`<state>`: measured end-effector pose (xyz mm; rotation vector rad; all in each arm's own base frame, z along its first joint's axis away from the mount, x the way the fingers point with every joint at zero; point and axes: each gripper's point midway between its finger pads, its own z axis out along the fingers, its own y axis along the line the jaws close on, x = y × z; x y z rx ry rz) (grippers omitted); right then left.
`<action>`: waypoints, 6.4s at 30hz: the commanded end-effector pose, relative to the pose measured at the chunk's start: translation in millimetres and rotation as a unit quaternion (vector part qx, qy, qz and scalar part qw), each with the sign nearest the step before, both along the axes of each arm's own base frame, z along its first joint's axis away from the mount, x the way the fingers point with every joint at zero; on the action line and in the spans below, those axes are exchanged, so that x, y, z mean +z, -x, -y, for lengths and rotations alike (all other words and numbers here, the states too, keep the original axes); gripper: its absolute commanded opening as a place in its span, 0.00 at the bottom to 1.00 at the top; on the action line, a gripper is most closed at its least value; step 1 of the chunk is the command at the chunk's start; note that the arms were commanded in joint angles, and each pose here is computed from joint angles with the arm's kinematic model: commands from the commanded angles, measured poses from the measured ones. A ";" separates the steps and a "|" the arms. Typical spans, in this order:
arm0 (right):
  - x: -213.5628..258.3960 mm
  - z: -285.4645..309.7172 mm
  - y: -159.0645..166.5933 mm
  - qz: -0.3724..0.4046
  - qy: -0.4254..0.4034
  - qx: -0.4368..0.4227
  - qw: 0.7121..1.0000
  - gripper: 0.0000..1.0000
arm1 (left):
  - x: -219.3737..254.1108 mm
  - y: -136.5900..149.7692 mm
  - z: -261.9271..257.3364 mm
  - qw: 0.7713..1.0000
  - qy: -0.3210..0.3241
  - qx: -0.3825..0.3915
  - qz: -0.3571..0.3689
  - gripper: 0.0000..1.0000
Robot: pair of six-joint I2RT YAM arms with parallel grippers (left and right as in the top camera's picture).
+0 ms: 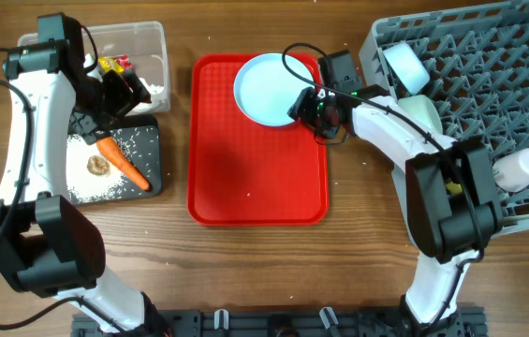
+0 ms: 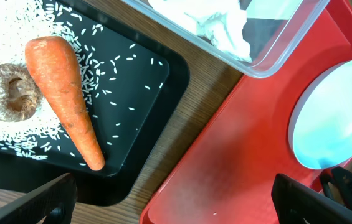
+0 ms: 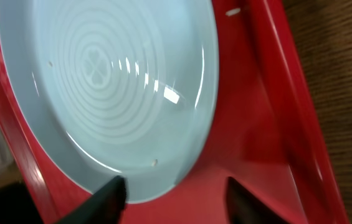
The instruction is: Sort waste into correct bins and load items into the dishwasher rack
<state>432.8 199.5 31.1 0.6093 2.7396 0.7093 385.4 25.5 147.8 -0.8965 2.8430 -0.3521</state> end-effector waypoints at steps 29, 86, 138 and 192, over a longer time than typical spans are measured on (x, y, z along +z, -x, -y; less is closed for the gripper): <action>265.2 168.8 -5.5 0.323 0.376 -0.073 0.865 0.04 | 3.5 0.2 0.8 1.000 0.003 -0.002 0.006 1.00; 250.4 122.9 102.4 0.464 0.269 0.256 0.804 1.00 | 3.5 0.2 0.8 1.000 0.003 -0.002 0.006 1.00; 145.4 168.0 189.8 0.600 0.262 0.050 0.755 1.00 | 75.6 59.8 103.0 0.806 -0.119 -0.211 0.541 1.00; 145.4 168.0 189.8 0.600 0.262 0.050 0.755 1.00 | 8.7 139.2 29.6 0.777 -0.167 -0.048 0.605 1.00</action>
